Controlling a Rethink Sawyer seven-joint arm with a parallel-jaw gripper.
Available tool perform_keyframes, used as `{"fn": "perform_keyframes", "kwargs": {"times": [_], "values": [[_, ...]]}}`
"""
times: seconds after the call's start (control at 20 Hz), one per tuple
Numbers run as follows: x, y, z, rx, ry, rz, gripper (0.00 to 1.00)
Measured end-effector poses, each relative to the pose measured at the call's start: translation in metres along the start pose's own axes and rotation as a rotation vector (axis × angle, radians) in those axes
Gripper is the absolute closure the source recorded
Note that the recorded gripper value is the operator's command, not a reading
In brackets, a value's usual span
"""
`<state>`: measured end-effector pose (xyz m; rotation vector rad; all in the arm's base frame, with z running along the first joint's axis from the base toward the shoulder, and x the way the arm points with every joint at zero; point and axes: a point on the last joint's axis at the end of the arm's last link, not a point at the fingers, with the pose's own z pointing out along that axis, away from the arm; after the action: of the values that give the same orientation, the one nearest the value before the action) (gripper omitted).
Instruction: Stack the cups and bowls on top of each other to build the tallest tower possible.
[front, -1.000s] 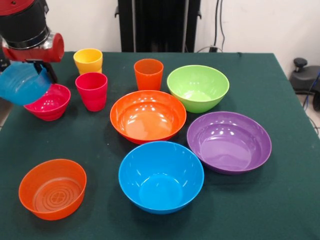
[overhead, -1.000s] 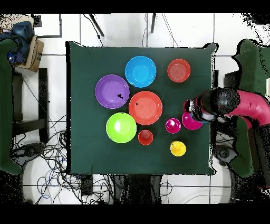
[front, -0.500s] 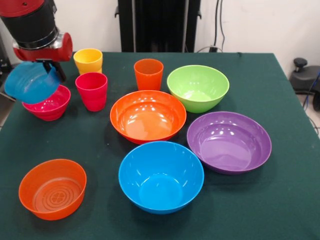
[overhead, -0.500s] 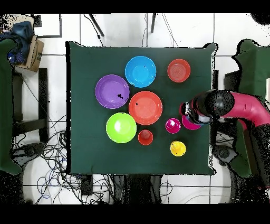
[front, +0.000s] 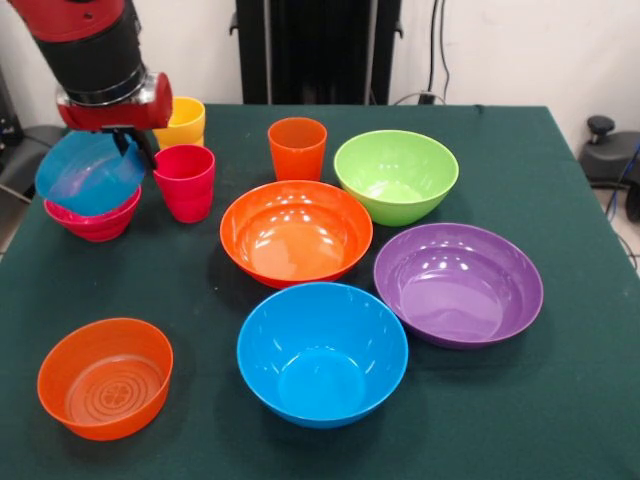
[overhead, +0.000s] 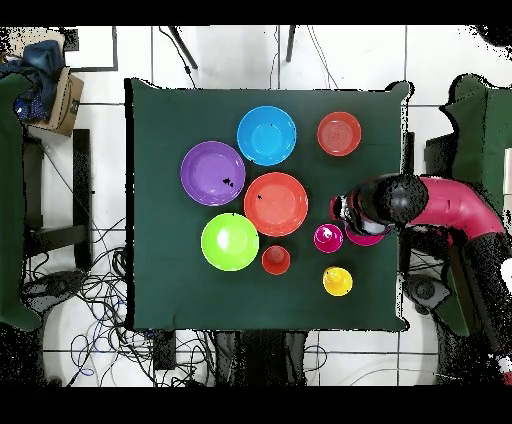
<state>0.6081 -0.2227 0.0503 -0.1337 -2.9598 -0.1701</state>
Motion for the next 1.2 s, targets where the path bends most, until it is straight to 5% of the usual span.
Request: {"fn": "perform_keyframes", "kwargs": {"times": [0.8,1.2], "values": [[0.014,0.015,0.020,0.017,-0.013,-0.048,1.00],[0.039,0.008,0.018,0.022,0.001,-0.053,1.00]]}}
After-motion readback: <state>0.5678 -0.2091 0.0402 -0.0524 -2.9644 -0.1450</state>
